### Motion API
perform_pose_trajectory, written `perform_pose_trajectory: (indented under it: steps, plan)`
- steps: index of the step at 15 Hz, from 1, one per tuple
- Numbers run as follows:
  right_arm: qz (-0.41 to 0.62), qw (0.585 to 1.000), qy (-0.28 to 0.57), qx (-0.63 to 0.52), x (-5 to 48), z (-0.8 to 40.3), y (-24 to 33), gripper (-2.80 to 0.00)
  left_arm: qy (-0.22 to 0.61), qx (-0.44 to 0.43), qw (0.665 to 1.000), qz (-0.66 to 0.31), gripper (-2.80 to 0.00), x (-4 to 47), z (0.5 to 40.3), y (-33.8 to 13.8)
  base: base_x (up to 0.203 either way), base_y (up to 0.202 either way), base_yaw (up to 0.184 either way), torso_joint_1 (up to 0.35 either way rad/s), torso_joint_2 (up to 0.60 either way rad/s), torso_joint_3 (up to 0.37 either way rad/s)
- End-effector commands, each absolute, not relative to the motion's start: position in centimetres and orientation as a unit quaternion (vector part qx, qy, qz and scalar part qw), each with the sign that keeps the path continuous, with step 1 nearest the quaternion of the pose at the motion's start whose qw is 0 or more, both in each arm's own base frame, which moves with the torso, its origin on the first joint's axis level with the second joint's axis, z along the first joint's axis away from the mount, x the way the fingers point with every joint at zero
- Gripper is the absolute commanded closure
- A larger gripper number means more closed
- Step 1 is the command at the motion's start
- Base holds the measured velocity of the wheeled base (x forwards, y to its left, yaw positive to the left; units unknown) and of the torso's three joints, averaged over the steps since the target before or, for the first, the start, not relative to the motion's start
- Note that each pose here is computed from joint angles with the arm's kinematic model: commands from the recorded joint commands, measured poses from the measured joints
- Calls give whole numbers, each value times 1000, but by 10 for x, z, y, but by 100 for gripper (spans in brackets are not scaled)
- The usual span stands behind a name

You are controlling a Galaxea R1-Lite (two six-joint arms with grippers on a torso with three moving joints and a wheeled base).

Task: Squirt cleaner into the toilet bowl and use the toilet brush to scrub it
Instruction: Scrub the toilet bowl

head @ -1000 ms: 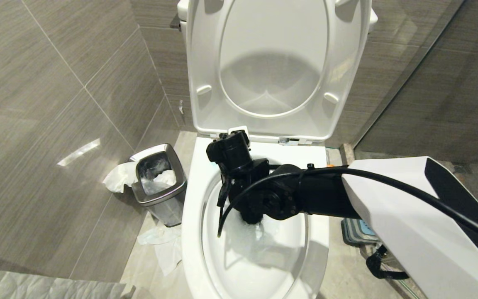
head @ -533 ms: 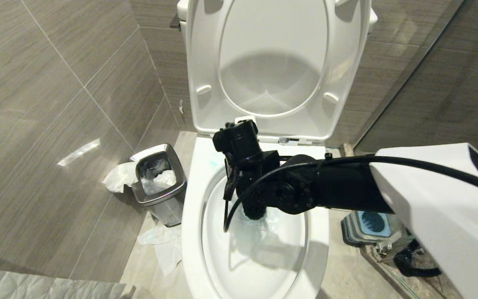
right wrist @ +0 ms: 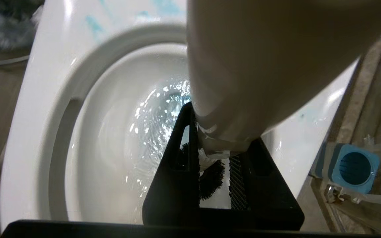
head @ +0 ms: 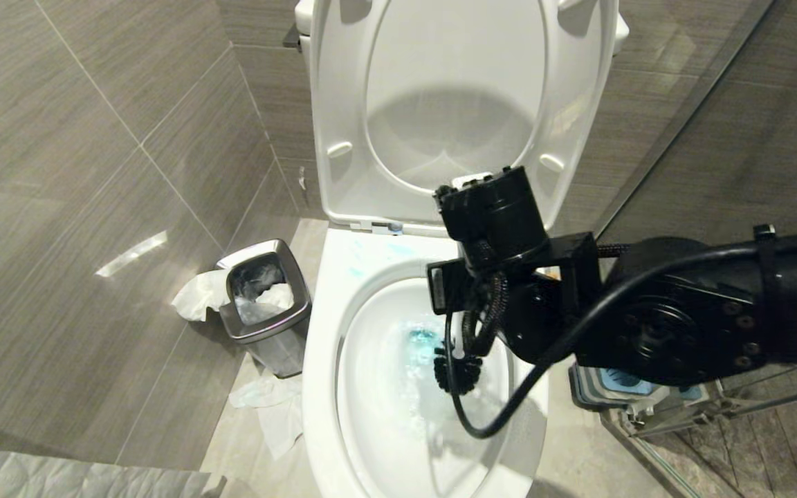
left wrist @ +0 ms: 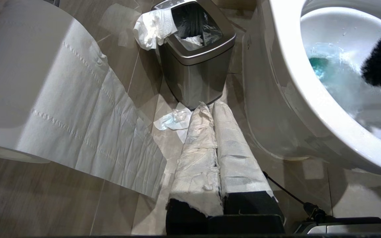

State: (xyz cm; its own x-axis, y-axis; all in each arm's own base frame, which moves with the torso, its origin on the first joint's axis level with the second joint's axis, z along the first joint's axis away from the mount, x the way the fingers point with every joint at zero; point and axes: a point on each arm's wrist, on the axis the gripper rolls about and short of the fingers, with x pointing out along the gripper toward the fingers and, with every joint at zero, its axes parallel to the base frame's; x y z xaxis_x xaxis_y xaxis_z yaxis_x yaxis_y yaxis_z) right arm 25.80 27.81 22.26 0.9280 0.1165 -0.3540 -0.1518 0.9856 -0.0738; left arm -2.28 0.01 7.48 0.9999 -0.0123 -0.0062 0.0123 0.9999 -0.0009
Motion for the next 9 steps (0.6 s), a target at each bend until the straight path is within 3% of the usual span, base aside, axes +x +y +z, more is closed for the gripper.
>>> perform_pose_trajectory:
  steps: [1,5,9]
  plan:
    - [114,975,186,-39,238,233,257,0,4,-1,1000,-6,0,-23,75,0,0,0,0,0,0,0]
    - [189,966,173,-29,242,220,267,0,4,-1,1000,-6,0,-23,75,0,0,0,0,0,0,0]
    - [215,966,133,-61,266,180,296,0,4,-1,1000,-5,0,-23,75,0,0,0,0,0,0,0]
